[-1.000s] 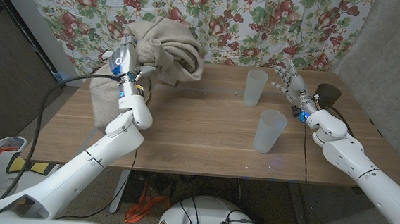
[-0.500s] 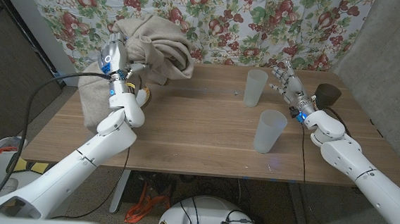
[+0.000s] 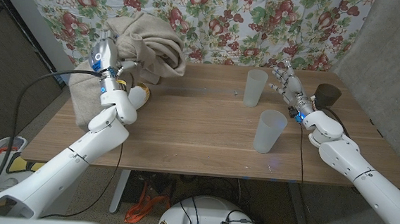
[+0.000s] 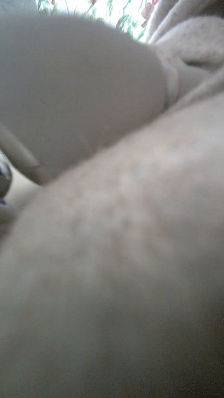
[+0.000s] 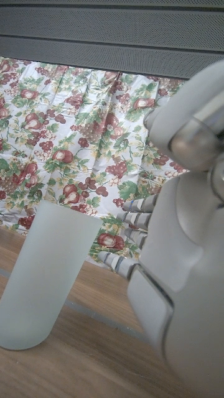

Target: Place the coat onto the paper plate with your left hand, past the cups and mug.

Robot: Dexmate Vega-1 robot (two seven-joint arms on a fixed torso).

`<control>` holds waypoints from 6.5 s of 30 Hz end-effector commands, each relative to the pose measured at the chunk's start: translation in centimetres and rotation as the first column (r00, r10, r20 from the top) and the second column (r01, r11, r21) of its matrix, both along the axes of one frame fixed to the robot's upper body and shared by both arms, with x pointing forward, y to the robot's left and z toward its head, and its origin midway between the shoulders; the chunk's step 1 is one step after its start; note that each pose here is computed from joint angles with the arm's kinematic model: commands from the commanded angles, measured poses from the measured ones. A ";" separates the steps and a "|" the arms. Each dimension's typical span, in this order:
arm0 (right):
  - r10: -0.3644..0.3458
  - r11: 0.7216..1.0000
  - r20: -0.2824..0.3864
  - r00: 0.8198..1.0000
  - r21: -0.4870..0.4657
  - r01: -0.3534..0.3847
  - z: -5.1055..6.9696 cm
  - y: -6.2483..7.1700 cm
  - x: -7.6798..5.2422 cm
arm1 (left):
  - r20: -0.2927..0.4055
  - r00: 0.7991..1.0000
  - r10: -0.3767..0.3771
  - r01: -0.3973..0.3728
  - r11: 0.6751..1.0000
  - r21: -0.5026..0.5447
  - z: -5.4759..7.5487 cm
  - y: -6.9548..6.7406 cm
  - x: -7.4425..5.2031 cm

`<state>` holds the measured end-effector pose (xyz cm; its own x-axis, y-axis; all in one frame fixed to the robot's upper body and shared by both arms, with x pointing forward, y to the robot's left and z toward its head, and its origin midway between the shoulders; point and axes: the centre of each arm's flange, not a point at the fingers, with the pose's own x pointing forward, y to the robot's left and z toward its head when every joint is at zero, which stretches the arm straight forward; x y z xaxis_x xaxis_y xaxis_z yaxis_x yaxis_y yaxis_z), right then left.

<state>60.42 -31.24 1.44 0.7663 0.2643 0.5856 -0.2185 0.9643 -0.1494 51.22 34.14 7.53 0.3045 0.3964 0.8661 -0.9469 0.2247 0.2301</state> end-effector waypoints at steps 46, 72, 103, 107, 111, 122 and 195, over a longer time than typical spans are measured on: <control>-0.052 0.999 -0.009 0.999 0.002 0.052 0.5 1.0 -0.3 | -0.047 0.997 0.068 -0.067 0.997 0.031 -1.4 6.5 -0.3; -0.034 0.999 -0.018 0.999 -0.010 0.034 1.3 2.1 0.8 | -0.089 0.972 0.217 -0.206 0.970 0.126 -1.9 5.9 2.9; -0.021 0.999 -0.027 0.999 -0.034 0.020 2.1 2.9 1.5 | -0.049 0.942 0.333 -0.312 0.919 0.239 -4.2 6.0 5.0; -0.019 0.999 -0.036 0.999 -0.029 0.018 2.0 2.9 1.7 | -0.069 0.936 0.345 -0.320 0.916 0.241 -4.5 6.1 5.4; -0.023 0.999 -0.044 0.999 -0.024 0.022 1.6 2.7 1.9 | -0.104 0.927 0.360 -0.328 0.914 0.238 -4.9 6.5 5.9; -0.018 1.000 -0.038 0.999 -0.021 0.018 1.7 2.4 2.0 | -0.147 0.915 0.376 -0.339 0.913 0.227 -5.8 7.0 6.9; 0.024 0.999 -0.033 0.999 -0.027 -0.025 1.8 2.7 2.9 | -0.518 0.770 0.373 -0.215 0.916 0.340 -10.2 4.0 10.9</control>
